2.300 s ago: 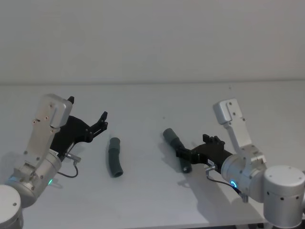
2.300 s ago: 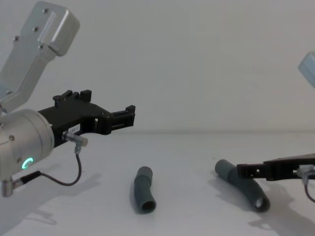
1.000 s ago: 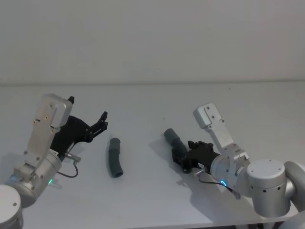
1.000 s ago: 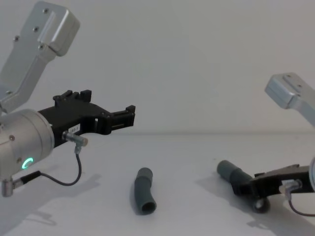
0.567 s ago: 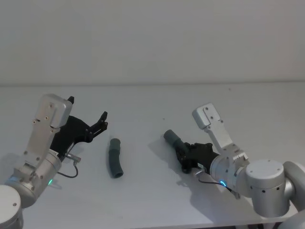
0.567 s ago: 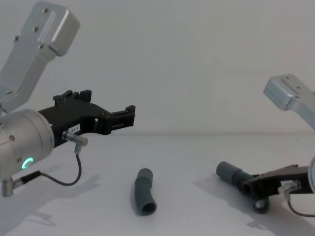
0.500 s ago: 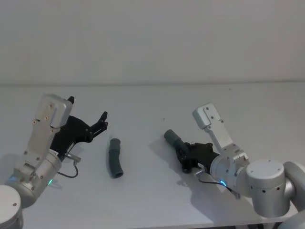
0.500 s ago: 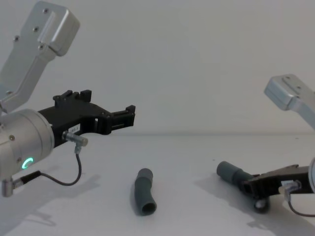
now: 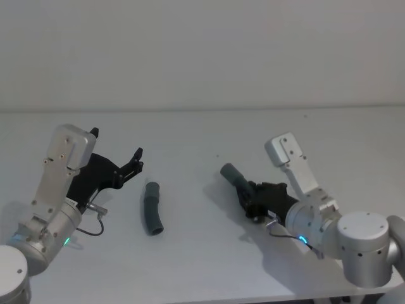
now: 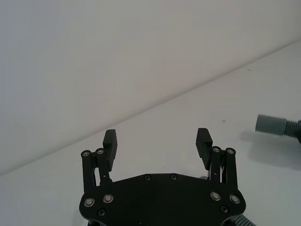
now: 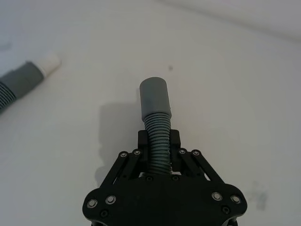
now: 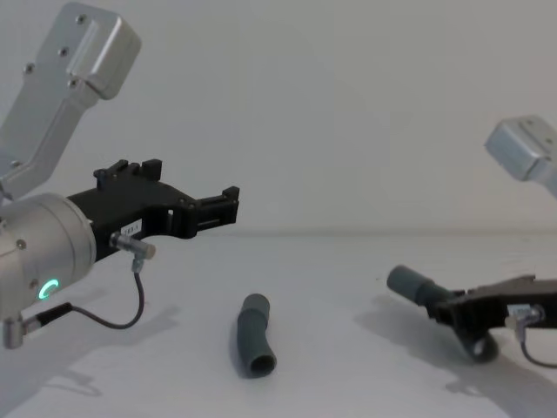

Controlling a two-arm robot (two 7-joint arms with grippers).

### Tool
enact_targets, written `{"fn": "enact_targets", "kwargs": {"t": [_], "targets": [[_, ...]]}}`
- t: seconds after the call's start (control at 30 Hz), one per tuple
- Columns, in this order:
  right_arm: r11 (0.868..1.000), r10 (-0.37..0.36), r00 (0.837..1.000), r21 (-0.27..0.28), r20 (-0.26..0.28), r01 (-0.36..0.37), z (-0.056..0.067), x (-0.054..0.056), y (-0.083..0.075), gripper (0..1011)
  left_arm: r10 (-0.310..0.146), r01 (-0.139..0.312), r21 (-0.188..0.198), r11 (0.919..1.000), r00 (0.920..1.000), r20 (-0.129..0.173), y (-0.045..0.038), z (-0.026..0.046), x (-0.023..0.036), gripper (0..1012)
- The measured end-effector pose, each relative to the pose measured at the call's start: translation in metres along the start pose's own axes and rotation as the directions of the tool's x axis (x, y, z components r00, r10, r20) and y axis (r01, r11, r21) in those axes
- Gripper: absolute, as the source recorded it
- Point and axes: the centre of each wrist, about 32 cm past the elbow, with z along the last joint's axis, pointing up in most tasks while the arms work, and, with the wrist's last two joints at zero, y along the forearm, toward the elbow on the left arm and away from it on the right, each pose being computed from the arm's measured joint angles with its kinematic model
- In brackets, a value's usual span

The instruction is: Use both hands to pick up one end of the pipe from the table, align the ends, and insert them.

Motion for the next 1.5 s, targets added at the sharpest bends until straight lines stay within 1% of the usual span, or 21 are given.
{"fn": "enact_targets", "kwargs": {"t": [0.2,0.3,0.4,0.53,0.63,0.77,0.87,0.9,0.97,1.03,1.07,1.13,1.17,1.2,1.23,1.27,1.3,1.4,1.43,1.47,1.5], "targets": [[0.996,0.024,0.999,0.081,0.028,-0.027,0.003,0.009,-0.005,234,0.000,0.000,0.000,1.0000,1.0000,0.000,0.0000,0.0000,0.0000,1002],[0.989,0.048,0.997,0.138,0.058,-0.056,0.005,0.016,-0.008,234,0.000,0.000,0.000,1.0000,1.0000,0.000,0.0000,0.0000,0.0000,1001],[0.983,0.061,0.995,0.168,0.080,-0.074,0.006,0.022,-0.010,234,0.000,0.000,0.000,1.0000,1.0000,0.000,0.0000,0.0000,0.0000,1001],[0.969,0.086,0.989,0.218,0.123,-0.112,0.008,0.031,-0.014,234,0.000,0.000,0.000,1.0000,1.0000,0.000,0.0000,0.0000,0.0000,1001],[0.954,0.113,0.979,0.255,0.171,-0.155,0.011,0.041,-0.018,234,0.000,0.000,0.000,1.0000,1.0000,0.000,0.0000,0.0000,0.0000,1001],[0.941,0.135,0.968,0.278,0.213,-0.192,0.012,0.050,-0.021,234,0.000,0.000,0.000,1.0000,1.0000,0.000,0.0000,0.0000,0.0000,1001],[0.922,0.165,0.949,0.300,0.268,-0.245,0.013,0.062,-0.025,234,0.000,0.000,0.000,1.0000,1.0000,0.000,0.0000,0.0000,0.0000,1001],[0.922,0.165,0.949,0.300,0.268,-0.245,0.013,0.062,-0.025,234,0.000,0.000,0.000,1.0000,1.0000,0.000,0.0000,0.0000,0.0000,1001],[0.907,0.187,0.930,0.308,0.316,-0.287,0.015,0.073,-0.028,234,0.000,0.000,0.000,1.0000,1.0000,0.000,0.0000,0.0000,0.0000,1002],[0.900,0.197,0.920,0.309,0.339,-0.307,0.016,0.078,-0.030,234,0.000,0.000,0.000,1.0000,1.0000,0.000,0.0000,0.0000,0.0000,1002],[0.892,0.210,0.907,0.309,0.366,-0.331,0.016,0.084,-0.032,234,0.000,0.000,0.000,1.0000,1.0000,0.000,0.0000,0.0000,0.0000,1001],[0.884,0.221,0.894,0.308,0.389,-0.352,0.017,0.089,-0.033,234,0.000,0.000,0.000,1.0000,1.0000,0.000,0.0000,0.0000,0.0000,1001],[0.877,0.231,0.882,0.303,0.411,-0.372,0.018,0.095,-0.034,234,0.000,0.000,0.000,1.0000,1.0000,0.000,0.0000,0.0000,0.0000,1001],[0.877,0.231,0.882,0.303,0.411,-0.372,0.018,0.095,-0.034,234,0.000,0.000,0.000,1.0000,1.0000,0.000,0.0000,0.0000,0.0000,1002],[0.870,0.241,0.867,0.299,0.437,-0.393,0.019,0.102,-0.036,234,0.000,0.000,0.000,1.0000,1.0000,0.000,0.0000,0.0000,0.0000,1001],[0.866,0.247,0.859,0.296,0.448,-0.403,0.019,0.104,-0.036,234,0.000,0.000,0.000,1.0000,1.0000,0.000,0.0000,0.0000,0.0000,1001],[0.856,0.260,0.841,0.290,0.474,-0.428,0.020,0.110,-0.037,234,0.000,0.000,0.000,1.0000,1.0000,0.000,0.0000,0.0000,0.0000,1001],[0.846,0.274,0.820,0.279,0.503,-0.454,0.021,0.118,-0.039,234,0.000,0.000,0.000,1.0000,1.0000,0.000,0.0000,0.0000,0.0000,1001],[0.836,0.286,0.800,0.270,0.527,-0.477,0.022,0.123,-0.040,234,0.000,0.000,0.000,1.0000,1.0000,0.000,0.0000,0.0000,0.0000,1001],[0.833,0.292,0.791,0.263,0.538,-0.486,0.023,0.126,-0.040,234,0.000,0.000,0.000,1.0000,1.0000,0.000,0.0000,0.0000,0.0000,1001],[0.824,0.303,0.773,0.254,0.557,-0.506,0.024,0.130,-0.041,234,0.000,0.000,0.000,1.0000,1.0000,0.000,0.0000,0.0000,0.0000,1001]]}}
